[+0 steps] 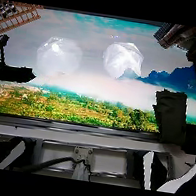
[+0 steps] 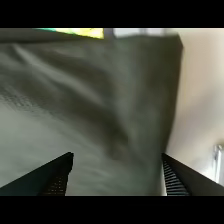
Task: Fold the clothes and pants, and hang the long-sleeved shirts on hangers.
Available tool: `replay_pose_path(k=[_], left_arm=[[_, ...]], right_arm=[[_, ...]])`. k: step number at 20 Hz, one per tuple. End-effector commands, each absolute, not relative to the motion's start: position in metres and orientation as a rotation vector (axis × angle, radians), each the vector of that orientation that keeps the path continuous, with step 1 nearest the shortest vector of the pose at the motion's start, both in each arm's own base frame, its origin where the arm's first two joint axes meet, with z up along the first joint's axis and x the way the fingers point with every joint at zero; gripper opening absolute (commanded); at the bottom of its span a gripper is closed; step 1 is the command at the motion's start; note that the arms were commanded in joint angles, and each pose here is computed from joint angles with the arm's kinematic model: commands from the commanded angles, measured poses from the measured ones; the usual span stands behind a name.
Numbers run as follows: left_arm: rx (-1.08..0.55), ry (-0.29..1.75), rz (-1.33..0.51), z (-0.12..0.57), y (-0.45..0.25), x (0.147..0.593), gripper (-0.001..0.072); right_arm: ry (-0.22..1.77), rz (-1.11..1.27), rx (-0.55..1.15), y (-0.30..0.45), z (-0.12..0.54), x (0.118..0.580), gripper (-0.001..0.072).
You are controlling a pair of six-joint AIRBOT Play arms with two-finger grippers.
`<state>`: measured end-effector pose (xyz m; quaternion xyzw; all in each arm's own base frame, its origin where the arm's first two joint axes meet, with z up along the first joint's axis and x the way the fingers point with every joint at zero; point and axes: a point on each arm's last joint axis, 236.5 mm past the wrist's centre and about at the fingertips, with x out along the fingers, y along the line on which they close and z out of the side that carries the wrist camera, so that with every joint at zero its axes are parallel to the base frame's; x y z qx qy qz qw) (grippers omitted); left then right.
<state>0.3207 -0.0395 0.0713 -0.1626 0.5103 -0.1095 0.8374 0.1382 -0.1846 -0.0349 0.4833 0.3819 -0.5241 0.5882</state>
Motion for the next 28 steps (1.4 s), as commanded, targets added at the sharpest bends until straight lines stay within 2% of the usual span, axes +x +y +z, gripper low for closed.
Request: replay_pose_path(k=[1,2,3,4,5,6,7,9,11,14,16,28], left_arm=[[-0.344,1.080,-0.232,0.071,-0.040,0.321,0.0020],[-0.344,1.080,-0.232,0.071,-0.040,0.321,0.0020],[-0.344,1.080,-0.232,0.071,-0.040,0.321,0.0020],[-0.344,1.080,-0.232,0.071,-0.040,0.321,0.0020],[-0.344,1.080,-0.232,0.071,-0.040,0.321,0.0019],[-0.344,1.080,-0.232,0.071,-0.040,0.321,0.0020],[-0.344,1.080,-0.232,0.071,-0.040,0.321,0.0020],[-0.344,1.080,-0.232,0.071,-0.040,0.321,0.0019],[-0.344,1.080,-0.232,0.071,-0.040,0.321,0.0020],[-0.344,1.080,-0.232,0.071,-0.040,0.321,0.0019],[-0.344,1.080,-0.232,0.071,-0.040,0.321,0.0020],[-0.344,1.080,-0.232,0.071,-0.040,0.321,0.0020]], right_arm=[[0.638,-1.051,1.175,-0.204,0.025,0.199,0.0588],[0.372,-0.872,1.240,-0.216,0.081,0.255,0.0511],[0.171,-0.693,1.265,-0.218,0.138,0.300,0.0468],[0.075,-0.530,1.251,-0.207,0.184,0.338,0.0459],[0.103,-0.403,1.212,-0.185,0.207,0.370,0.0459],[0.217,-0.265,1.125,-0.145,0.217,0.404,0.0461],[0.368,-0.111,0.998,-0.094,0.215,0.434,0.0462],[0.644,0.166,0.720,0.007,0.187,0.464,0.0461],[0.860,0.340,0.424,0.080,0.140,0.462,0.0461],[1.030,0.434,-0.047,0.119,0.078,0.440,0.0461],[1.074,0.437,-0.214,0.126,0.062,0.432,0.0461],[1.077,0.464,-0.241,0.139,0.061,0.426,0.0461]])
